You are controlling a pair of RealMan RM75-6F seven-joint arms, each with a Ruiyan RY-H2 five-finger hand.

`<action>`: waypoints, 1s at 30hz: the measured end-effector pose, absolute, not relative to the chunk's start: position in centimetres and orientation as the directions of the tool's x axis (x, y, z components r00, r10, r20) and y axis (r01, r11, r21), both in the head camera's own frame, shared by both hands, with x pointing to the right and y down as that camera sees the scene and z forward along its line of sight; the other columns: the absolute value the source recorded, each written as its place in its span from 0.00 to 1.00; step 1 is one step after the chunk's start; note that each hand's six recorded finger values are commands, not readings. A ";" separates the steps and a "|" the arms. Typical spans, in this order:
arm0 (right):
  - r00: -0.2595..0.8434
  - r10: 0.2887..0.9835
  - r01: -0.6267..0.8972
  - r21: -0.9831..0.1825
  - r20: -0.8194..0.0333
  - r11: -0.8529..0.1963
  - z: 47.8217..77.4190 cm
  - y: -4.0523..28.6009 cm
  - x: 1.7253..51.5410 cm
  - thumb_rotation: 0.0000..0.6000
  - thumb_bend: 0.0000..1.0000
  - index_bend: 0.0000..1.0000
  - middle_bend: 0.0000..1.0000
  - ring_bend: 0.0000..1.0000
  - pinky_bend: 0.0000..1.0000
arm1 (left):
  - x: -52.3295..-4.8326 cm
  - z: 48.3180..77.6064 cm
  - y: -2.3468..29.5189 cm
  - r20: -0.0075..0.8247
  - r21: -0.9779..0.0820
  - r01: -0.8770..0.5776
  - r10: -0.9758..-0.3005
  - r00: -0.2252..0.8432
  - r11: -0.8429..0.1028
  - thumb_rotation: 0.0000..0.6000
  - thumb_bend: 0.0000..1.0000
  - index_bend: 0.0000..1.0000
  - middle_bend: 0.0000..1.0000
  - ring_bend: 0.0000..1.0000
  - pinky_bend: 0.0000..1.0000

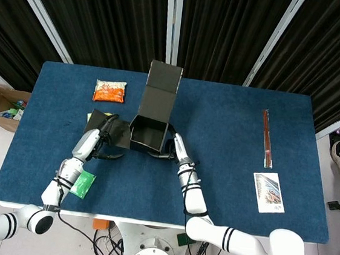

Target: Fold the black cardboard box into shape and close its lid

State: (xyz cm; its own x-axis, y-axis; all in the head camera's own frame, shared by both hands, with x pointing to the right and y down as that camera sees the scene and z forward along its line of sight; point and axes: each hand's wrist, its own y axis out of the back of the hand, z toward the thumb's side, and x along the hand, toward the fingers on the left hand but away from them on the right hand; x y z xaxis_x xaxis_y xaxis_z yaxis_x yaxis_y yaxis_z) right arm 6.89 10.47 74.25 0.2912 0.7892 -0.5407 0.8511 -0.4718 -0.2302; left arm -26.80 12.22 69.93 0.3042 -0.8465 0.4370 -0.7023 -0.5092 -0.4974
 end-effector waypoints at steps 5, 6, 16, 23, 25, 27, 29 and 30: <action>0.266 0.803 0.891 -0.183 -0.533 -0.417 73.4 9.3 8.4 1.00 0.22 0.35 0.44 0.76 1.00 | -29.0 68.7 12.0 0.392 -0.550 -0.707 -0.885 0.251 -0.444 0.75 0.06 0.00 0.06 0.57 0.85; 0.262 0.806 0.896 -0.176 -0.530 -0.407 73.3 9.1 8.6 1.00 0.22 0.35 0.44 0.76 1.00 | -29.5 68.4 12.0 0.382 -0.559 -0.710 -0.893 0.238 -0.429 0.76 0.06 0.01 0.08 0.57 0.85; 0.287 0.821 0.940 -0.020 -0.493 -0.341 70.4 6.9 10.8 1.00 0.22 0.35 0.44 0.76 1.00 | -33.7 67.6 14.5 0.318 -0.653 -0.677 -0.934 0.163 -0.340 0.82 0.06 0.22 0.25 0.61 0.88; 0.302 0.816 0.945 0.046 -0.492 -0.322 69.7 6.3 11.3 1.00 0.23 0.35 0.44 0.76 1.00 | -33.9 67.9 15.5 0.311 -0.675 -0.655 -0.936 0.167 -0.341 0.83 0.06 0.31 0.33 0.62 0.88; 0.319 0.810 0.942 0.075 -0.491 -0.326 69.5 6.4 11.3 1.00 0.23 0.35 0.44 0.76 1.00 | -33.6 68.3 15.7 0.333 -0.671 -0.641 -0.924 0.188 -0.372 0.88 0.06 0.31 0.32 0.62 0.88; 0.346 0.799 0.935 0.105 -0.493 -0.340 69.3 6.7 11.2 1.00 0.23 0.35 0.44 0.76 1.00 | -32.9 68.9 15.7 0.356 -0.669 -0.617 -0.907 0.224 -0.415 0.96 0.07 0.32 0.32 0.62 0.88; 0.370 0.784 0.925 0.117 -0.498 -0.362 69.3 7.2 11.1 1.00 0.23 0.35 0.44 0.76 1.00 | -32.0 69.2 15.3 0.356 -0.673 -0.594 -0.897 0.263 -0.441 1.00 0.08 0.32 0.32 0.62 0.88; 0.379 0.778 0.921 0.119 -0.501 -0.372 69.3 7.5 11.1 1.00 0.23 0.35 0.44 0.76 1.00 | -31.6 69.3 15.1 0.351 -0.676 -0.585 -0.894 0.279 -0.448 1.00 0.09 0.32 0.32 0.62 0.88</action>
